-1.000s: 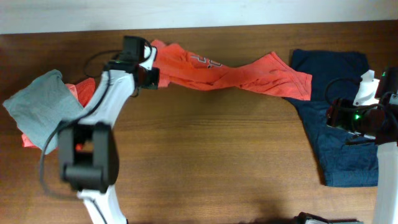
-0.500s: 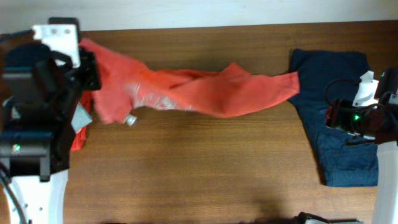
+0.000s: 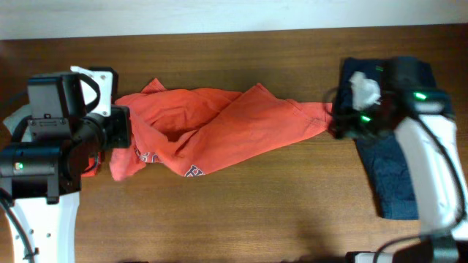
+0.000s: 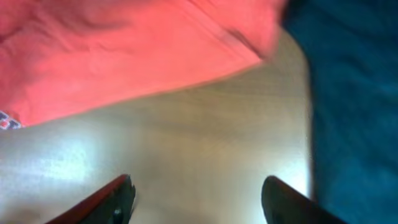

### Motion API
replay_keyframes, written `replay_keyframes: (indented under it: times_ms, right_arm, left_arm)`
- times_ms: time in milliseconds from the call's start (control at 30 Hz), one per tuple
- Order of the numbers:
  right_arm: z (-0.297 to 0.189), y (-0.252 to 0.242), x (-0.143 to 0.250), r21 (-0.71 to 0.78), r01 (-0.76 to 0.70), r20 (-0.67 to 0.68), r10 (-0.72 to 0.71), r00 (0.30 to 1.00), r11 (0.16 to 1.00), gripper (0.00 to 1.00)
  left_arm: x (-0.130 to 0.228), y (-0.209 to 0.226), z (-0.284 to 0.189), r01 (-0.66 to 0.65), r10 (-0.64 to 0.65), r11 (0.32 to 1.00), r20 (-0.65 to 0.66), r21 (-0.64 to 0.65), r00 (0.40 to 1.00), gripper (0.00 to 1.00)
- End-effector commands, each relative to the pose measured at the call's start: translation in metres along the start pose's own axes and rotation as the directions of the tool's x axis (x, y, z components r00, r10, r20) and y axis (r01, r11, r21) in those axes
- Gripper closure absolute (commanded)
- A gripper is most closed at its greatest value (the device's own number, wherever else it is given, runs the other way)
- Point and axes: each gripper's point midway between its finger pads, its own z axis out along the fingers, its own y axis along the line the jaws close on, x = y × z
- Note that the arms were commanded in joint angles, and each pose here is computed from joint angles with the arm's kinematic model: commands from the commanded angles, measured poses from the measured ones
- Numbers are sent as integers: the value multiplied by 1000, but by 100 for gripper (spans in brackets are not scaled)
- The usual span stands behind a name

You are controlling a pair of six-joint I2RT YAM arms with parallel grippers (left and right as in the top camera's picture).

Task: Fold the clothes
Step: 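Grasp another t-shirt edge with the right gripper and pull it rightward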

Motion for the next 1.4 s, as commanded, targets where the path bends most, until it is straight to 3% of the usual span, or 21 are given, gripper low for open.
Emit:
replay_keyframes:
  times_ms: [0,233,467,667,900,1200,1300,1333,1367]
  right_arm:
    - [35,38,-32,-51,120,56,-117,992,992,28]
    - [125,97,-99,-65,284,236,-262,936,957,21]
    - [193,101,-128,-73,218,314,-185,931,973,20]
    - [212,103,-148,-70,226,353,-187,917,972,8]
    - [229,101,-154,-69,229,370,-188,910,971,3]
    - [259,107,-146,-79,244,358,-201,912,967,3]
    - [266,112,-141,-82,253,347,-210,914,964,8]
    - [268,115,-139,-85,258,344,-215,914,962,14]
    - [268,117,-138,-86,261,343,-217,914,962,26]
  left_arm:
    - [12,-5,9,27,-24,999,-74,38,997,99]
    - [22,-4,28,39,-32,998,-167,40,985,100]
    - [23,-4,33,42,-34,998,-182,43,983,100]
    - [22,-4,33,42,-33,998,-179,43,983,99]
    - [22,-4,33,41,-33,998,-177,43,984,100]
    - [22,-4,33,41,-33,998,-177,43,984,100]
    - [22,-4,33,41,-33,998,-177,43,984,100]
    - [22,-4,33,41,-33,998,-177,43,984,100]
    - [22,-4,33,41,-33,998,-177,43,984,100]
